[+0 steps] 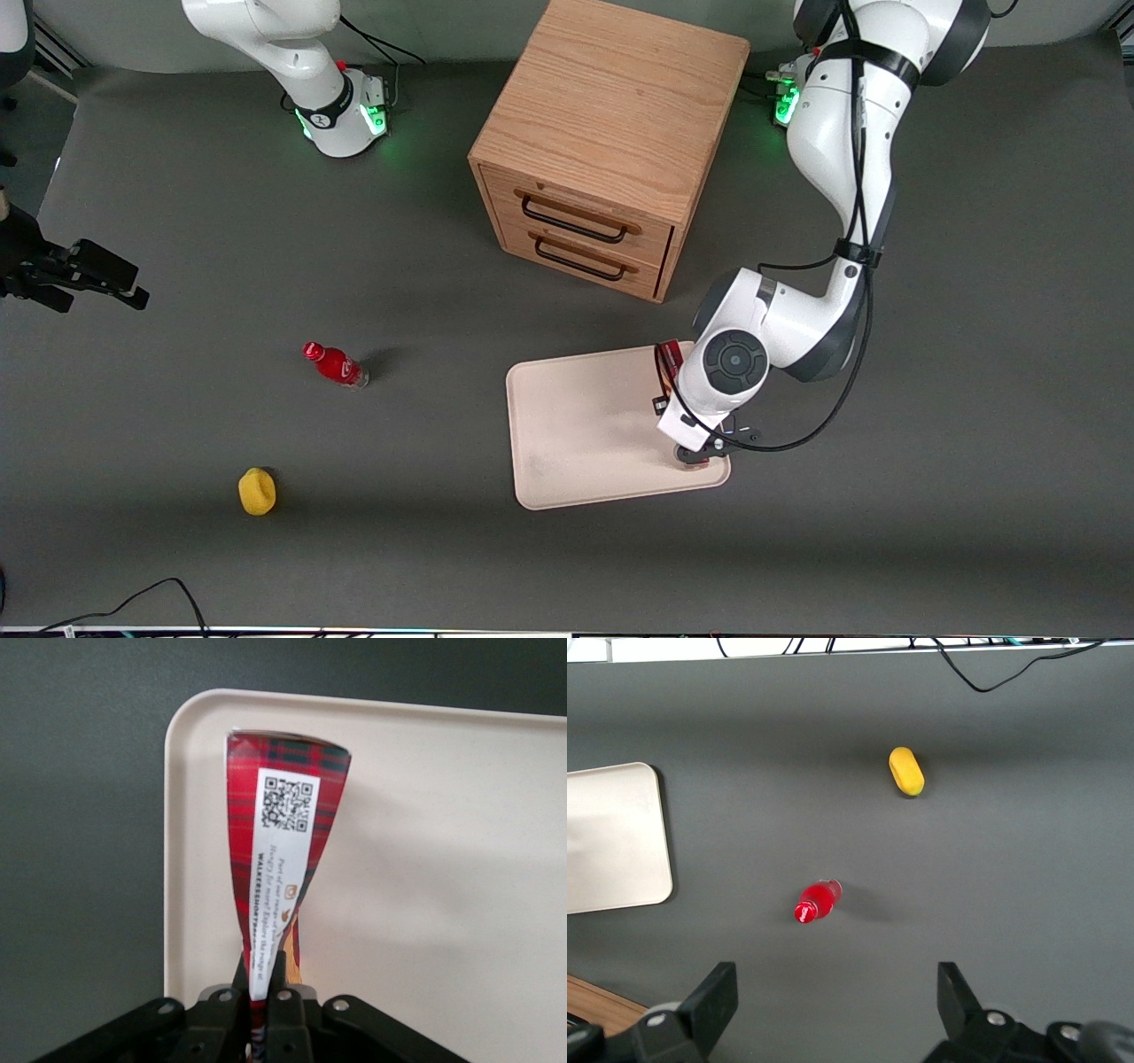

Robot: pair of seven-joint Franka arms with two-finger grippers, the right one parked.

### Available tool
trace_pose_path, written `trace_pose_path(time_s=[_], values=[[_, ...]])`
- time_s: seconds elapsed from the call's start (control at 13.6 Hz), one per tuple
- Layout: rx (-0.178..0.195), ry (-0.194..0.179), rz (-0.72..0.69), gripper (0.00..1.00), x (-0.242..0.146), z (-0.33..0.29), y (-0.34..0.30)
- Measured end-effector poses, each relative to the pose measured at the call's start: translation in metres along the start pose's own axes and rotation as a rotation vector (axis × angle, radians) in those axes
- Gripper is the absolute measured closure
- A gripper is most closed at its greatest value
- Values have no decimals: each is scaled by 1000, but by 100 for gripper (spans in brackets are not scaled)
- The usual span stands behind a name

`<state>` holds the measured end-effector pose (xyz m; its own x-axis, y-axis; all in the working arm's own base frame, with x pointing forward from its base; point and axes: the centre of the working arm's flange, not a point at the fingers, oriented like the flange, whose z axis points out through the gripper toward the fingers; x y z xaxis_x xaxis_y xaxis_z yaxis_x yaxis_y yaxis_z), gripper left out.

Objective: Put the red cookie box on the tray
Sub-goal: 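Lift the box and carry it onto the white tray with the left gripper, then open the left gripper and withdraw it away from the tray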

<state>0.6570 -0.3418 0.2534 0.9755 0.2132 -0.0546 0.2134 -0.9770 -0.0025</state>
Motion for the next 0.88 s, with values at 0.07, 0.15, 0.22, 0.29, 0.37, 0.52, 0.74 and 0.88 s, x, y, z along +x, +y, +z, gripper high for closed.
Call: trace_pose_path(time_s=[0.07, 0.15, 0.22, 0.29, 0.37, 0.52, 0.74, 0.88], values=[[6, 7, 7, 88, 0, 0, 0], [17, 17, 16, 77, 0, 0, 1], [25, 24, 21, 67, 1, -1, 1], [32, 26, 21, 54, 2, -3, -1], [49, 15, 16, 44, 4, -8, -5], [91, -25, 18, 23, 11, -37, -24], [61, -47, 44, 0, 36, -131, -93], [44, -69, 60, 0, 45, -184, -150]])
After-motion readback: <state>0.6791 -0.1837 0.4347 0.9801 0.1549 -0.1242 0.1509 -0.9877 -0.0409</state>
